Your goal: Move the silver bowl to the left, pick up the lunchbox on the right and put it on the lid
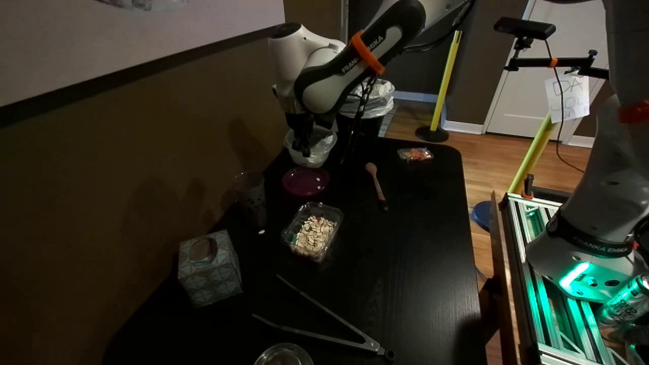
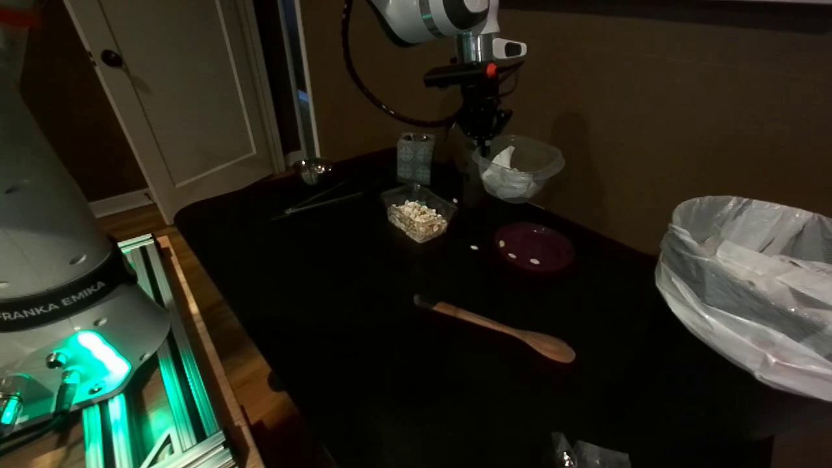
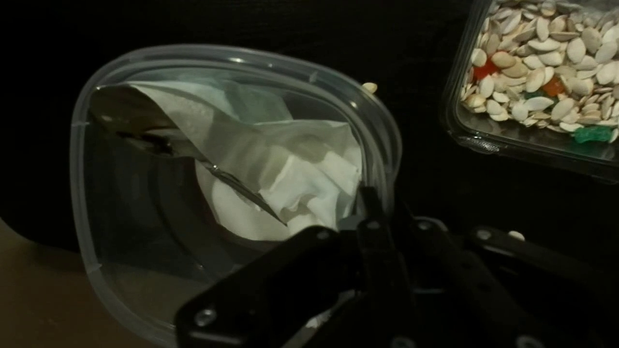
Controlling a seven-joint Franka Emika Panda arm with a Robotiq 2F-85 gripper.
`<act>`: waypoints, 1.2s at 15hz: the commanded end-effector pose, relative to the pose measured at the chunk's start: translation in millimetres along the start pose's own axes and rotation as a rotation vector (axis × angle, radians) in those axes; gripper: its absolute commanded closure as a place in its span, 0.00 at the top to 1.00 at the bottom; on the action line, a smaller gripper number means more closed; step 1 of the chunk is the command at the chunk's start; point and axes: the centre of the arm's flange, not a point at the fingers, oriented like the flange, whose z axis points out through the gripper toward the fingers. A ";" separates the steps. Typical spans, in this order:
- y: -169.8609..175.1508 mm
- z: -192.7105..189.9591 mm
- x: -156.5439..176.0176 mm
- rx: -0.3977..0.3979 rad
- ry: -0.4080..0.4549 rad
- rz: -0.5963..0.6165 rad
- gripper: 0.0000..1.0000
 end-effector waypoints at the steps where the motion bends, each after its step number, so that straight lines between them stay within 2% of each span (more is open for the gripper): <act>1: 6.7 27.8 38.5 0.015 -0.047 0.022 0.01; 7: 43.8 83.9 77.9 0.028 -0.260 0.014 0.01; 10: 55.0 105.0 91.7 0.046 -0.259 0.001 0.01; 18: 21.6 134.6 107.4 0.033 -0.212 0.000 0.01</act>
